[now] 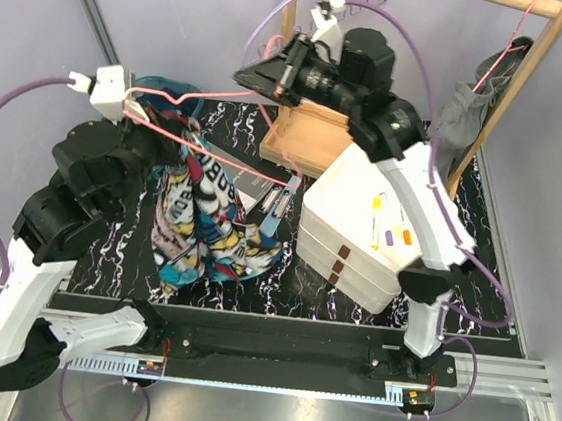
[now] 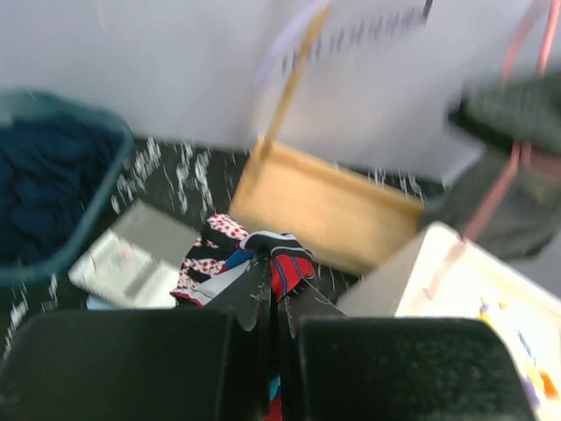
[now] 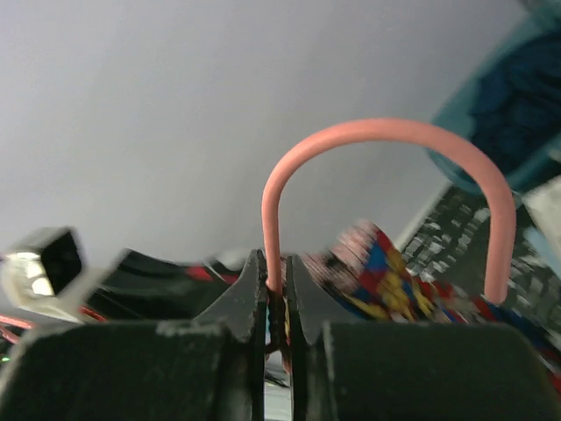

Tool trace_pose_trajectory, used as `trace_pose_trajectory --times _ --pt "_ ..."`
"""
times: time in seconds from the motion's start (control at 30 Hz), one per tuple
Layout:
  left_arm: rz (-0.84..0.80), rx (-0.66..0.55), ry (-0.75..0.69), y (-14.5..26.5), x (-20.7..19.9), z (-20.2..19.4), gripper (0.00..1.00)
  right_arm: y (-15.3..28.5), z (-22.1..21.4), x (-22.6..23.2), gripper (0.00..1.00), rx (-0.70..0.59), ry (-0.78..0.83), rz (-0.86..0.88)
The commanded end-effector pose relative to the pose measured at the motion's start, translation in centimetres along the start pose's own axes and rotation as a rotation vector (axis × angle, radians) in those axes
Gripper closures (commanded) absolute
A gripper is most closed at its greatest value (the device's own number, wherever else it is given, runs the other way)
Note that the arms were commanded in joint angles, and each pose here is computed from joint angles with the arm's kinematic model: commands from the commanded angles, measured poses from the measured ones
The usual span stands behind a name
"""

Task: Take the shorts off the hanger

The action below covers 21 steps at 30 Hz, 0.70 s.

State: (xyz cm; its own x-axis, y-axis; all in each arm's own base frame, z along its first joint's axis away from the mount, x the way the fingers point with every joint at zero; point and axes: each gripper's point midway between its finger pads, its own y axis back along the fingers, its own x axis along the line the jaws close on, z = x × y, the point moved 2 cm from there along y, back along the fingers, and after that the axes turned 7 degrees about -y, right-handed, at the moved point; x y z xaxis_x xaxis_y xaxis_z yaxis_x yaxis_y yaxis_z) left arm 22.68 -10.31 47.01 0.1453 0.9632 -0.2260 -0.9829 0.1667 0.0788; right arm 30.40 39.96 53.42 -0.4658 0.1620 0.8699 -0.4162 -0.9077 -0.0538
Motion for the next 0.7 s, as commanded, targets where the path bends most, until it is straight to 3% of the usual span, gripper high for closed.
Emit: trace_pose_trajectory --times 0.0,0.17,0.4,0.67 --pt "0.092 -0.433 0.040 2.0 1.3 12.0 1.00 8.9 2.6 1.7 1.00 -0.206 0.129 -0.195" --pt "0.197 -0.610 -0.096 0.9 1.2 16.9 1.00 15.6 5.9 0.4 1.00 -0.392 0.193 -0.382" --pt "0.304 -0.806 -0.256 -1.0 1.7 23.9 1.00 19.2 6.1 -0.7 1.00 -0.407 0.270 -0.475" --pt "0.339 -1.045 -0.242 -4.1 5.3 30.7 1.00 20.5 8.3 -0.9 1.00 -0.445 0.340 -0.519"
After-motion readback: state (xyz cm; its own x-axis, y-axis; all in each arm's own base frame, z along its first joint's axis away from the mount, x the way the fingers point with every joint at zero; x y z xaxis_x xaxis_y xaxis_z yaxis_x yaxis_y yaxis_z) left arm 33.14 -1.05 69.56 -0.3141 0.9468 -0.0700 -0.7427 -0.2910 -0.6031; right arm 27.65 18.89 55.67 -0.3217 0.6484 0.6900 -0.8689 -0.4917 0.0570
